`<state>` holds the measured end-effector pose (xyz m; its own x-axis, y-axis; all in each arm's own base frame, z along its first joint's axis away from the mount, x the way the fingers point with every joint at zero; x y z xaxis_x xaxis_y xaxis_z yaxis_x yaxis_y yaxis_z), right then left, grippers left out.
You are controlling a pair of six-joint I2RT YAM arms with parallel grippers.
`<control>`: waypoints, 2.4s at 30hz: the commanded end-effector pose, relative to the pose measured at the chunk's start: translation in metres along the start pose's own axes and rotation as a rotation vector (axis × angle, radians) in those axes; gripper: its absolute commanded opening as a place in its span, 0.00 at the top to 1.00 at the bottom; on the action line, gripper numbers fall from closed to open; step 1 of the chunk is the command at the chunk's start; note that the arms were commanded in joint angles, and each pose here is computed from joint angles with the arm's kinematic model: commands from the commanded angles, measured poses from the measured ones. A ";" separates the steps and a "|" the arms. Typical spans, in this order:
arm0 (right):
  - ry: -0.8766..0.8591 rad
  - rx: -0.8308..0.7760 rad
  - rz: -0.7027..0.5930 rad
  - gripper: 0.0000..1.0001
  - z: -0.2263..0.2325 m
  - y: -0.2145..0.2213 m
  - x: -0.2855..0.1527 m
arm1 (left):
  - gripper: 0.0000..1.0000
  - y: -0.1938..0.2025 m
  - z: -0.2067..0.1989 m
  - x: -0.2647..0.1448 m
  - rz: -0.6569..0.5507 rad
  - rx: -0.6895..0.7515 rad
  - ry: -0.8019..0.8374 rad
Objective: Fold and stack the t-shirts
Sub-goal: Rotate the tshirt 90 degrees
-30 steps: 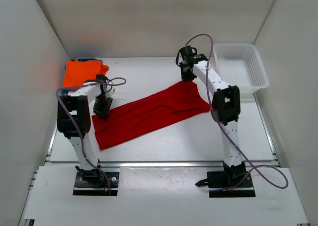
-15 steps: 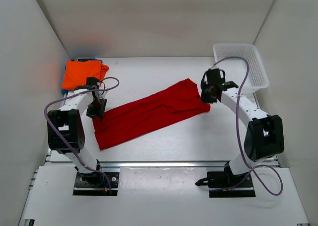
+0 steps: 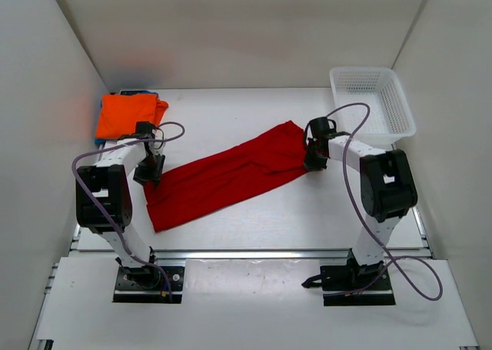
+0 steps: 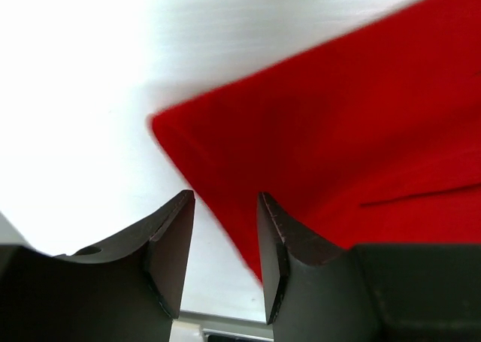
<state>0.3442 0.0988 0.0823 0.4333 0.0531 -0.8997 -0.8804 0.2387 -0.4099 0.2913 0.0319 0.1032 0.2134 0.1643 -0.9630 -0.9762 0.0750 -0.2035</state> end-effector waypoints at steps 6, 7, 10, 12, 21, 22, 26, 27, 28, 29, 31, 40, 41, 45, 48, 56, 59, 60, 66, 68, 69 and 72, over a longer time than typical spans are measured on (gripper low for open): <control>-0.001 -0.055 -0.086 1.00 0.042 -0.065 0.059 | 0.50 -0.016 0.026 -0.029 -0.048 0.026 -0.071; -0.014 -0.079 -0.093 1.00 0.058 -0.082 0.067 | 0.50 -0.018 0.027 -0.033 -0.058 0.013 -0.070; -0.025 -0.203 -0.123 1.00 0.095 -0.133 0.088 | 0.49 -0.017 0.022 -0.037 -0.042 0.022 -0.036; -0.051 -0.236 -0.125 1.00 0.115 -0.162 0.096 | 0.50 -0.013 0.018 -0.036 -0.019 0.044 -0.030; 0.029 -0.253 -0.351 0.88 0.105 -0.210 0.011 | 0.50 -0.002 -0.003 -0.016 0.055 0.043 0.062; 0.038 -0.267 -0.354 0.87 0.107 -0.206 -0.009 | 0.51 -0.002 -0.006 -0.015 0.059 0.050 0.072; 0.043 -0.354 -0.336 0.76 0.129 -0.160 -0.067 | 0.51 0.003 -0.018 -0.020 0.016 0.054 0.074; 0.021 -0.382 -0.340 0.71 0.137 -0.141 -0.085 | 0.51 0.005 -0.019 -0.022 -0.001 0.054 0.079; 0.030 -0.411 -0.336 0.68 0.139 -0.129 -0.088 | 0.52 0.007 -0.016 -0.023 -0.005 0.042 0.071; -0.005 -0.465 -0.348 0.59 0.150 -0.105 -0.103 | 0.51 0.010 -0.013 -0.026 -0.022 0.023 0.077; -0.031 -0.538 -0.374 0.51 0.161 -0.062 -0.124 | 0.51 0.016 -0.006 -0.031 -0.042 -0.011 0.077; -0.387 -0.317 -0.163 0.43 0.212 0.129 -0.132 | 0.50 0.031 0.001 -0.037 -0.153 -0.168 0.086; -0.419 -0.258 -0.116 0.44 0.223 0.137 -0.134 | 0.50 0.032 -0.001 -0.037 -0.146 -0.192 0.104; -0.420 -0.190 0.010 0.44 0.262 0.176 -0.122 | 0.49 0.035 0.004 -0.042 -0.188 -0.249 0.119; -0.374 -0.119 0.081 0.41 0.267 0.196 -0.105 | 0.50 0.041 0.002 -0.047 -0.224 -0.252 0.128; -0.360 -0.042 0.125 0.35 0.281 0.221 -0.094 | 0.50 0.052 -0.009 -0.060 -0.260 -0.174 0.162; -0.367 -0.053 0.142 0.34 0.296 0.227 -0.095 | 0.50 0.057 -0.011 -0.058 -0.254 -0.154 0.161; -0.340 -0.063 0.154 0.35 0.297 0.232 -0.087 | 0.50 0.058 -0.009 -0.058 -0.256 -0.157 0.151; -0.232 -0.080 0.209 0.42 0.293 0.241 -0.084 | 0.50 0.061 -0.011 -0.062 -0.271 -0.127 0.155; -0.222 -0.078 0.215 0.43 0.287 0.245 -0.084 | 0.50 0.061 -0.010 -0.062 -0.271 -0.134 0.155; -0.216 -0.076 0.219 0.46 0.286 0.249 -0.085 | 0.50 0.062 -0.009 -0.062 -0.267 -0.133 0.148; -0.223 -0.088 0.246 0.52 0.287 0.251 -0.077 | 0.50 0.063 -0.013 -0.062 -0.266 -0.124 0.168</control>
<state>0.1473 0.4378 0.0959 0.2472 0.3358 -0.9089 -0.9689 0.0940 -0.2288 0.2189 0.0180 0.1434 0.4409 0.0174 -0.8974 -0.8962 -0.0472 -0.4412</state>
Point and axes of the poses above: each gripper's point midway between its finger pads, its own x axis out along the fingers, its own z axis along the line the jaws close on, y = z × x, the point moved 7 cm from there along -x, back along the fingers, and after that the axes turned 3 degrees about -x, right-handed, at the moved point
